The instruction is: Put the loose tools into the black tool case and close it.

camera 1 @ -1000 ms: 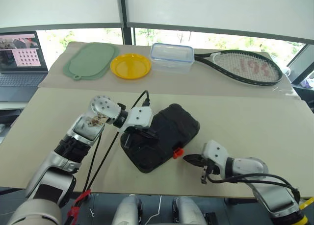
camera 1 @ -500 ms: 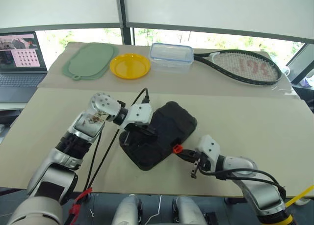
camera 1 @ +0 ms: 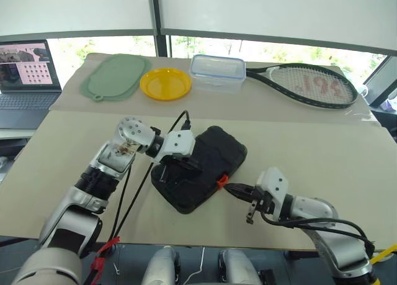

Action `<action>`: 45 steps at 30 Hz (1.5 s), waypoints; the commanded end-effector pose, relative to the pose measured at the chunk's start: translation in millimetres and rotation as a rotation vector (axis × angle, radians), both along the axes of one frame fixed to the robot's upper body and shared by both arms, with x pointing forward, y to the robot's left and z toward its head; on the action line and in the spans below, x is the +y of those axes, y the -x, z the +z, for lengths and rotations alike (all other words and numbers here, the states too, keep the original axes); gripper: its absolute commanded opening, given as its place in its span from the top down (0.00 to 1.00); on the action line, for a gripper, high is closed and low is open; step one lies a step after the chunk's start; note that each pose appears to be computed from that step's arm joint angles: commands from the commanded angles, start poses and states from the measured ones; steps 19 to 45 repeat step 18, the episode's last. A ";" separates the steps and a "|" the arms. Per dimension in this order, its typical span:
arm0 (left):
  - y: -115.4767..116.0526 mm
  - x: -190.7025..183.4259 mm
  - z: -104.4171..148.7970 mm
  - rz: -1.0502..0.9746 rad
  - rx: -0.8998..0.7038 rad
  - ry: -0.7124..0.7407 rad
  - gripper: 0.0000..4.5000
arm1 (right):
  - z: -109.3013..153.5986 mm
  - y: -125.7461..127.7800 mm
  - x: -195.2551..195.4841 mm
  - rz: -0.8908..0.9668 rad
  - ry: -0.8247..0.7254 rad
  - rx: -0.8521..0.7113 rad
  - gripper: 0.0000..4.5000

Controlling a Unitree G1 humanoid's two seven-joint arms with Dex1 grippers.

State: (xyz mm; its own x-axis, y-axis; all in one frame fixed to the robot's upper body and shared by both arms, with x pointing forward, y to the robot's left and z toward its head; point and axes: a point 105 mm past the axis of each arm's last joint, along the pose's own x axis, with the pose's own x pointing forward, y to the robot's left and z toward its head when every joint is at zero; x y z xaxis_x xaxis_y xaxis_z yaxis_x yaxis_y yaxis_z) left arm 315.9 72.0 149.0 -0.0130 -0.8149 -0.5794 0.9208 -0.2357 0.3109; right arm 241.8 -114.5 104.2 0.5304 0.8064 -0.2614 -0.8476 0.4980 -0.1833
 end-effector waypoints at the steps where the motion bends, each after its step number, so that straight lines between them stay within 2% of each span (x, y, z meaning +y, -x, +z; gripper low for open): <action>1: -5.9 29.5 -0.6 0.128 0.070 -0.012 0.87 | 23.2 9.3 -23.8 0.041 0.007 0.009 0.94; 3: -2.8 46.3 7.4 0.198 0.123 0.026 0.76 | 31.9 16.9 -39.2 0.093 0.044 0.043 0.83; 5: 5.1 66.5 15.3 0.266 0.178 0.058 0.59 | 43.5 22.2 -55.2 0.137 0.077 0.075 0.66; 11: 46.1 127.4 45.5 0.459 0.334 0.137 0.17 | 88.7 22.9 -94.7 0.171 0.070 0.149 0.24; 13: 60.5 147.0 56.4 0.541 0.340 0.146 0.01 | 104.7 22.2 -107.2 0.179 0.061 0.165 0.08; 14: 65.7 154.6 60.3 0.577 0.328 0.152 0.00 | 110.2 21.6 -111.9 0.183 0.058 0.173 0.01; 18: 76.6 166.1 61.5 0.636 0.302 0.166 0.00 | 116.7 19.6 -113.1 0.211 0.038 0.204 0.01; 45: 76.6 166.1 61.5 0.636 0.302 0.166 0.00 | 116.7 19.6 -113.1 0.211 0.038 0.204 0.01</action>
